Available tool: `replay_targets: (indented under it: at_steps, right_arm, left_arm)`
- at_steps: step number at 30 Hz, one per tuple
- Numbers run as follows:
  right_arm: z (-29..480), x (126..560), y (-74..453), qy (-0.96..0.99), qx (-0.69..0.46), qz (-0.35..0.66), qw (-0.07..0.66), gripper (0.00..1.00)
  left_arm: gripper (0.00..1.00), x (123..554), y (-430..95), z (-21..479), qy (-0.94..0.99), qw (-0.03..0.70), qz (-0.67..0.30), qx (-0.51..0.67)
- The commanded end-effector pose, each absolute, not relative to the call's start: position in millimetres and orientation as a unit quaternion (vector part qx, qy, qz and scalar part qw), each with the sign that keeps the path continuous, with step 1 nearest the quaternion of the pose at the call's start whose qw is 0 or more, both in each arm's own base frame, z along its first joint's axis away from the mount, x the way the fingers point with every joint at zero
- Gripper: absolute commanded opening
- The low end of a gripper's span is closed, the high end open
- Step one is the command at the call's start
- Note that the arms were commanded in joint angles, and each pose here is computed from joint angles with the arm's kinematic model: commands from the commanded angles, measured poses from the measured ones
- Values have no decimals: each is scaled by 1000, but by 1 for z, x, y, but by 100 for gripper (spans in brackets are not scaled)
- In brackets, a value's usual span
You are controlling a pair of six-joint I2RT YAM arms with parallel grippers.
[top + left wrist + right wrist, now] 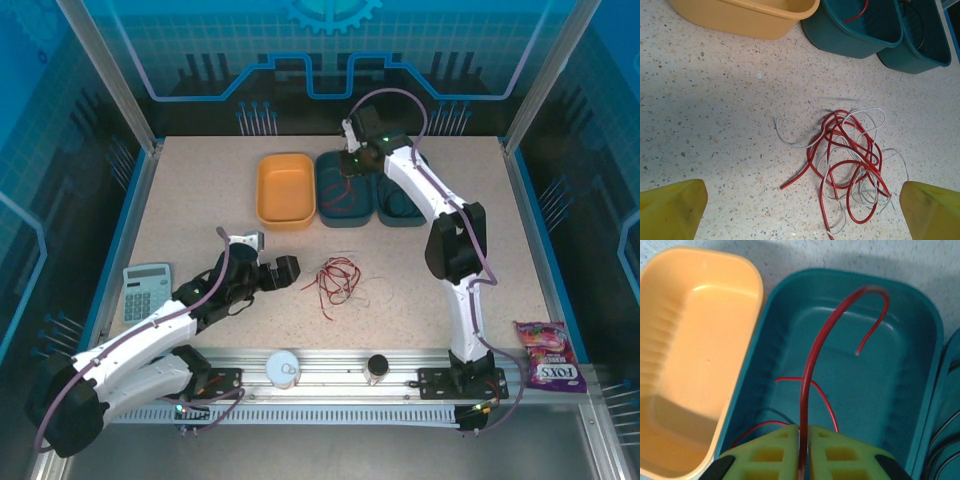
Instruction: Untangle the cables
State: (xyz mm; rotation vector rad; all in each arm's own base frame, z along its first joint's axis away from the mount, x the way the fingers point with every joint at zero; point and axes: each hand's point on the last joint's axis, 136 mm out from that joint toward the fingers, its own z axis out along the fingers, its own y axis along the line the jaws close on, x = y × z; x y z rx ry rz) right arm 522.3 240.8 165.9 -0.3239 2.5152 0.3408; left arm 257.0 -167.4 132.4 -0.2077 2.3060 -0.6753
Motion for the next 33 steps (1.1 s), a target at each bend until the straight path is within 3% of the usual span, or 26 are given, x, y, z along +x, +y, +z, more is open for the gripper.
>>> replay_targets:
  at_steps: [1, 7, 20, 27, 33]
  right_arm:
    - [155, 512, 228, 954, -88, 152, 245, 18]
    - [177, 499, 219, 952, -90, 145, 255, 31]
    - [237, 420, 212, 933, -117, 128, 314, 35]
    - [221, 350, 230, 933, -172, 89, 304, 35]
    - [192, 292, 254, 941, -211, 85, 249, 31]
  left_arm:
    - [99, 256, -161, 129, 896, 360, -247, -78]
    - [99, 257, -163, 127, 897, 358, -249, -77]
    - [99, 259, -164, 127, 898, 356, -247, -79]
    - [99, 259, -162, 125, 899, 354, -243, -87]
    - [99, 262, -146, 120, 898, 357, -218, -135]
